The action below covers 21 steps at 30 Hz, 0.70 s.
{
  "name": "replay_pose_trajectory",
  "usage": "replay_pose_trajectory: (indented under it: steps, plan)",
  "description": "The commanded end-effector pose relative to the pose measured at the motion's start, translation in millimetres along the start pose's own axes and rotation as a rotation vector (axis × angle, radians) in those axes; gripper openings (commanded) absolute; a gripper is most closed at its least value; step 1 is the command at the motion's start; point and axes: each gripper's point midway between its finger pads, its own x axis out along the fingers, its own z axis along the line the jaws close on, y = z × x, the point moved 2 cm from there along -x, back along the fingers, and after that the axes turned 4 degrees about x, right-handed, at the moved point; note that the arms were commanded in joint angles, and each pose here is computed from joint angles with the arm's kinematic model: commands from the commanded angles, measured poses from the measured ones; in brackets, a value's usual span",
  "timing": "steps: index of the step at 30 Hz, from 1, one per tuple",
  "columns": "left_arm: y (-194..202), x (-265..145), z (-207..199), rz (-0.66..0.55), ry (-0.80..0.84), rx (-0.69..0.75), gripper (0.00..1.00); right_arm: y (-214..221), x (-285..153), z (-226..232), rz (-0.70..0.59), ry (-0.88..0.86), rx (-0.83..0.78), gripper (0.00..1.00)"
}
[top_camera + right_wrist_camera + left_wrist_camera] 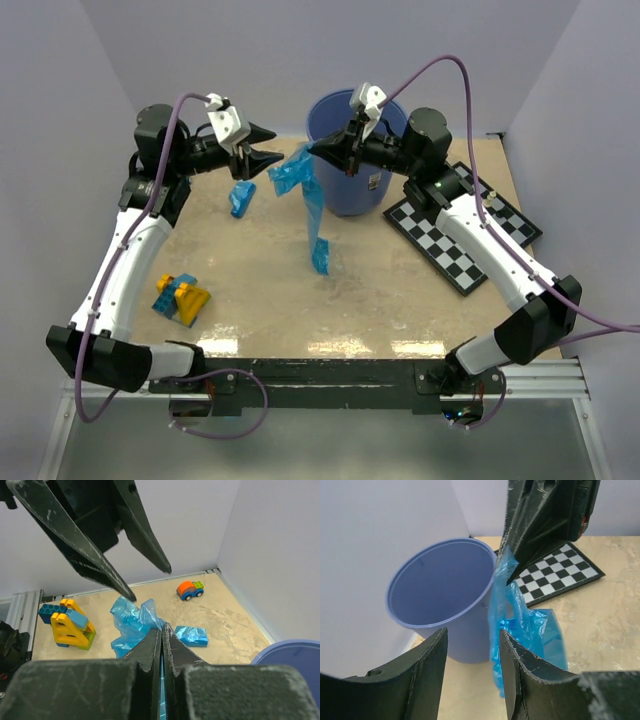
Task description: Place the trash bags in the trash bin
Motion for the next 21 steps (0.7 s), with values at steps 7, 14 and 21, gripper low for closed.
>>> replay_pose_trajectory:
  steps: [7, 14, 21]
  plan:
    - [-9, 23, -22, -0.031, 0.12, 0.066, 0.49, -16, 2, 10, -0.043, -0.055, -0.045, 0.0]
    - [13, 39, -17, 0.061, 0.061, 0.096, 0.28, -12, 2, 14, -0.032, -0.075, -0.044, 0.0]
    - [32, 42, -11, 0.155, 0.017, -0.031, 0.0, -10, 0, -7, -0.044, 0.09, 0.048, 0.0]
